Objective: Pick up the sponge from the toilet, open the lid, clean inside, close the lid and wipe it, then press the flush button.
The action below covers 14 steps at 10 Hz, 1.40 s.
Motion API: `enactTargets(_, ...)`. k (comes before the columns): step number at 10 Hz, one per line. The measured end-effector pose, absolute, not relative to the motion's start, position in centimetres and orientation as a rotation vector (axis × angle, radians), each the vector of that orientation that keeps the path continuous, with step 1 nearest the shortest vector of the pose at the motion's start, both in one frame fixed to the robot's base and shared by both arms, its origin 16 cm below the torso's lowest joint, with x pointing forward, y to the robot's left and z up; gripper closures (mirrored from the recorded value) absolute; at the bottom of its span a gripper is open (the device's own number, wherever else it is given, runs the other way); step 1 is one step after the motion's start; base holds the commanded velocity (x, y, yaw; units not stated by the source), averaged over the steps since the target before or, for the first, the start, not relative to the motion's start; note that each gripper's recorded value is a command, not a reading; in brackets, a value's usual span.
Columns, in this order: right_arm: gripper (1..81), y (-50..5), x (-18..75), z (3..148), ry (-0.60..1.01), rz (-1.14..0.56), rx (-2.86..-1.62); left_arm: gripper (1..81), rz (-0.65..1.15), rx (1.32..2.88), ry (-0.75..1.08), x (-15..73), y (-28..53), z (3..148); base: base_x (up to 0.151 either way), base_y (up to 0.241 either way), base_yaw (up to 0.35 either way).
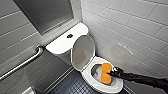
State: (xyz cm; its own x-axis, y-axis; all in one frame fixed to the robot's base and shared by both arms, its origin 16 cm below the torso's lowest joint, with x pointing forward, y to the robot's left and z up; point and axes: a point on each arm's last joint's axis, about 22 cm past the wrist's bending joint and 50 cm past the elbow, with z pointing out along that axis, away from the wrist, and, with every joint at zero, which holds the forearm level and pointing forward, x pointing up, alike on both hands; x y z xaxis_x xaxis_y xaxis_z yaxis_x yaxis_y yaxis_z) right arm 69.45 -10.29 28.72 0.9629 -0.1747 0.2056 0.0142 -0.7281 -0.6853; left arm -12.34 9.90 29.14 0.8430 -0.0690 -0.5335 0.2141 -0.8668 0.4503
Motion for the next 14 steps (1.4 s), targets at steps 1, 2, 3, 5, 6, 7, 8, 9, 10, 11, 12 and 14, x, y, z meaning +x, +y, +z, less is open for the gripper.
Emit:
enactTargets(1, 81.1, -12.2, 69.0, 28.9, 0.123, -0.333, -2.374, 1.0, -0.753, 2.514, 0.106, -12.3, 9.9, 29.1, 0.000, 0.000, 0.000)
enactTargets(2, 81.1, -14.2, 68.5, 29.2, 0.136, -0.335, -2.382, 1.0, -0.754, 2.516, 0.106, -12.4, 9.7, 29.0, 0.000, 0.000, 0.000)
enactTargets(3, 81.1, -15.1, 68.3, 29.9, 0.142, -0.341, -2.373, 1.0, -0.750, 2.515, 0.107, -12.3, 9.4, 28.9, 0.000, 0.000, 0.000)
enactTargets(5, 81.1, -16.6, 67.8, 31.2, 0.166, -0.349, -2.356, 1.0, -0.726, 2.522, 0.116, -12.0, 9.2, 28.5, 0.000, 0.000, 0.000)
enactTargets(6, 81.1, -18.0, 67.4, 31.4, 0.191, -0.350, -2.359, 1.0, -0.722, 2.523, 0.115, -11.9, 9.1, 28.5, 0.000, 0.000, 0.000)
enactTargets(7, 81.1, -19.3, 66.7, 31.8, 0.215, -0.353, -2.356, 1.0, -0.722, 2.525, 0.115, -12.0, 9.1, 28.4, 0.000, 0.000, 0.000)
enactTargets(8, 81.1, -20.4, 65.6, 31.8, 0.243, -0.350, -2.356, 1.0, -0.722, 2.525, 0.115, -12.0, 9.1, 28.4, 0.000, 0.000, 0.000)
enactTargets(9, 81.1, -21.1, 64.2, 31.5, 0.279, -0.350, -2.352, 1.0, -0.721, 2.525, 0.115, -11.9, 9.1, 28.4, 0.000, 0.000, 0.000)
enactTargets(10, 81.1, -21.3, 63.3, 31.4, 0.310, -0.362, -2.337, 1.0, -0.718, 2.524, 0.105, -11.9, 9.0, 28.4, 0.000, 0.000, 0.000)
enactTargets(11, 81.1, -21.1, 62.5, 31.3, 0.333, -0.370, -2.322, 1.0, -0.715, 2.522, 0.099, -11.9, 8.9, 28.4, 0.000, 0.000, 0.000)
enactTargets(12, 81.1, -21.1, 61.4, 31.2, 0.355, -0.370, -2.310, 1.0, -0.711, 2.519, 0.093, -11.9, 8.7, 28.4, 0.000, 0.000, 0.000)
enactTargets(14, 81.1, -19.7, 57.6, 31.4, 0.361, -0.285, -2.290, 1.0, -0.708, 2.516, 0.093, -11.8, 8.4, 28.4, 0.000, 0.000, 0.000)
